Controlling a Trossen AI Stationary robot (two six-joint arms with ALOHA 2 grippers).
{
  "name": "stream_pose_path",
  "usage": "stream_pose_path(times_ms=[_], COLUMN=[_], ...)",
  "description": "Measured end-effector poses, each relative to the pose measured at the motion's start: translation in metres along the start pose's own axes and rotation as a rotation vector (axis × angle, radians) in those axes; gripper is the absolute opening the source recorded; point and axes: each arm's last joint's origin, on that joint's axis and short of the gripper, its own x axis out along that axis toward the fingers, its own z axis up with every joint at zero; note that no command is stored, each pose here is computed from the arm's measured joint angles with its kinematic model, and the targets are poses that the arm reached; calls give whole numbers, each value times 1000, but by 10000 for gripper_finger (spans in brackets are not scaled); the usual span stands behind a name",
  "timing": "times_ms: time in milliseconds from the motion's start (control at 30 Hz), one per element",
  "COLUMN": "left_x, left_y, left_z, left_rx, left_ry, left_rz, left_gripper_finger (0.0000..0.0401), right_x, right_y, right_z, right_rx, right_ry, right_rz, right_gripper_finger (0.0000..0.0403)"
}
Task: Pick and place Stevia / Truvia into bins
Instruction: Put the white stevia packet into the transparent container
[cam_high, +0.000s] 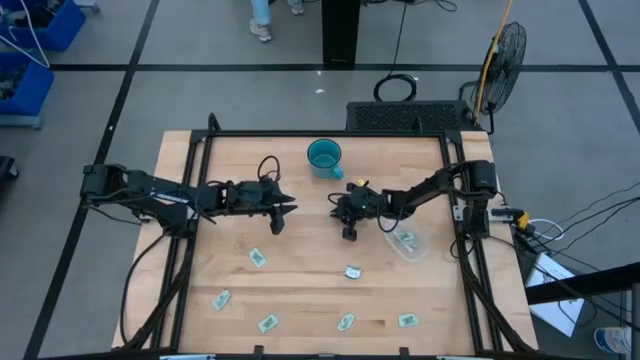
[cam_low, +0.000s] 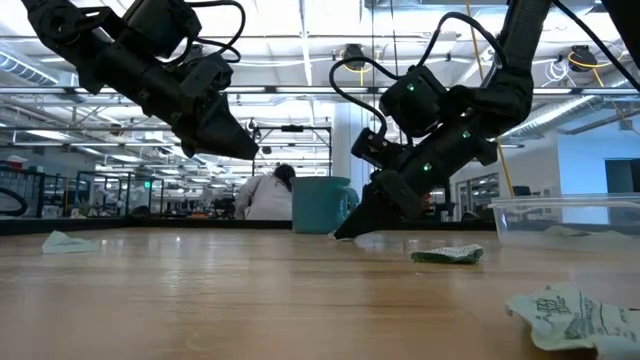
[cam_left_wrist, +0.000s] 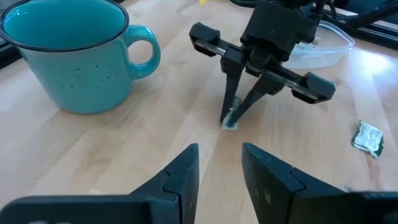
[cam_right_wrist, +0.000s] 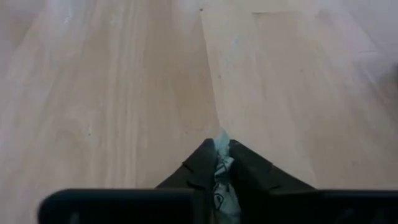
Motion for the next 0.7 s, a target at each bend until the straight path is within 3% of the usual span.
stream_pose_path(times_ms=[100,233,433,533,700], left_x=[0,0,0,0,0], left_y=[0,0,1,1,2], left_z=[0,0,-3,-5,-6], left_rx=[-18,-25,-29,-41,-40], left_ry=[0,1,34,54,59], left_rz=[0,0,9,16,18], left_gripper_finger=[127,127,127,127,127], right_x=[-6,-26,-91,-131,-181], right_y=[0,3,21,32,41], right_z=[6,24,46,44,30], right_rx=[-43,-61,-82,-40,149], right_ry=[-15,-41,66,165,314], right_rz=[-3,-3,-52,-60,-52], right_gripper_finger=[8,12,7,6,22])
